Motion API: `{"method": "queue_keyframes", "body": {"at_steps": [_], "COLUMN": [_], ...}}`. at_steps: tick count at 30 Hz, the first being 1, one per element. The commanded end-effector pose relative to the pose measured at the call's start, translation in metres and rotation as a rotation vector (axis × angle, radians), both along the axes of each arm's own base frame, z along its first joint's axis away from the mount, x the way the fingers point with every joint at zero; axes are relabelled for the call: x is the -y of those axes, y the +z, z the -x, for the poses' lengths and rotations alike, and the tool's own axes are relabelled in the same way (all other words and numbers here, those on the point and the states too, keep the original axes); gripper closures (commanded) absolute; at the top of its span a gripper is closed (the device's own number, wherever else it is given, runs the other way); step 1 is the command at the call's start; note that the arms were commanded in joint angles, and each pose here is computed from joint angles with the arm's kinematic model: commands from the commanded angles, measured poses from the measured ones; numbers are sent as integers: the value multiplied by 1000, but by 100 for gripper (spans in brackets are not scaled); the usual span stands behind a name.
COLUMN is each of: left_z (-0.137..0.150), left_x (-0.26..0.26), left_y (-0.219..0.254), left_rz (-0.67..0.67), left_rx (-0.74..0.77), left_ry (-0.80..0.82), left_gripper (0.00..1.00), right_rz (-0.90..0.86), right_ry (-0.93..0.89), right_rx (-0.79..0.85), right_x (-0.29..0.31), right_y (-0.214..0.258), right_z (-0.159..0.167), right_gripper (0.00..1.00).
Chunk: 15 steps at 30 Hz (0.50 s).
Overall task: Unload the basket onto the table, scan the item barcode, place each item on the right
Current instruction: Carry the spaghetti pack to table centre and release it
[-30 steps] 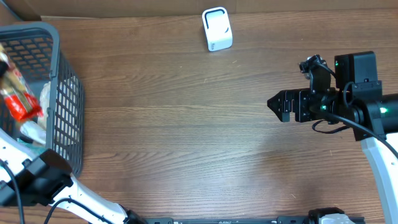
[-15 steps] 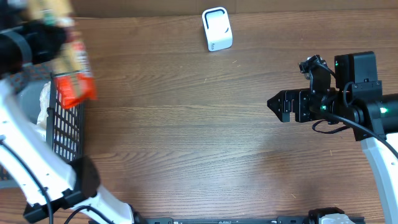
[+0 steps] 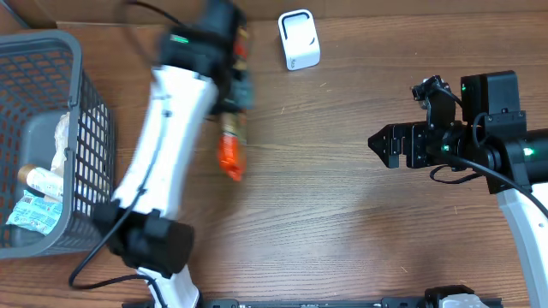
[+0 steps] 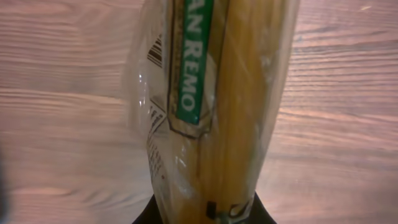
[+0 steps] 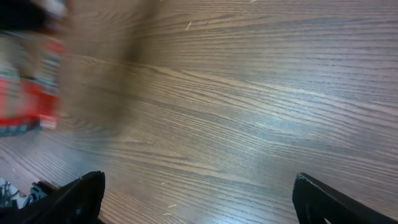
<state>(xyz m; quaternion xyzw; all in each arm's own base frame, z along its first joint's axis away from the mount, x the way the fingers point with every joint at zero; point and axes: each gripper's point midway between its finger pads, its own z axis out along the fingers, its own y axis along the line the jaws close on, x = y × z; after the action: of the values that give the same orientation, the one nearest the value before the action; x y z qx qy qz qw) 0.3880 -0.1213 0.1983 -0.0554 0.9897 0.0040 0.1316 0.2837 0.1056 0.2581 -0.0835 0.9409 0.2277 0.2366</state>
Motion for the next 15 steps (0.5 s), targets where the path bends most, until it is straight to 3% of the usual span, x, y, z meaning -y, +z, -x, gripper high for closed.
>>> {"method": "queue_keyframes", "body": {"at_steps": [1, 6, 12, 14, 15], "left_z": [10, 17, 14, 12, 10], "left_x": [15, 47, 61, 65, 67], "left_y": [-30, -90, -123, -125, -124], "left_rz": [-54, -36, 8, 31, 40], "left_rx": [27, 45, 88, 100, 108], "left_ry": [129, 89, 65, 61, 60], "left_gripper": [96, 96, 94, 71, 64], "right_rz": [8, 8, 8, 8, 8], "right_ry": [3, 3, 3, 3, 3], "right_rx": [38, 38, 38, 38, 38], "right_x": [2, 2, 2, 2, 2], "right_y": [9, 9, 9, 9, 9], "right_z": [-4, -4, -4, -4, -4], "right_gripper": [3, 3, 3, 3, 3]}}
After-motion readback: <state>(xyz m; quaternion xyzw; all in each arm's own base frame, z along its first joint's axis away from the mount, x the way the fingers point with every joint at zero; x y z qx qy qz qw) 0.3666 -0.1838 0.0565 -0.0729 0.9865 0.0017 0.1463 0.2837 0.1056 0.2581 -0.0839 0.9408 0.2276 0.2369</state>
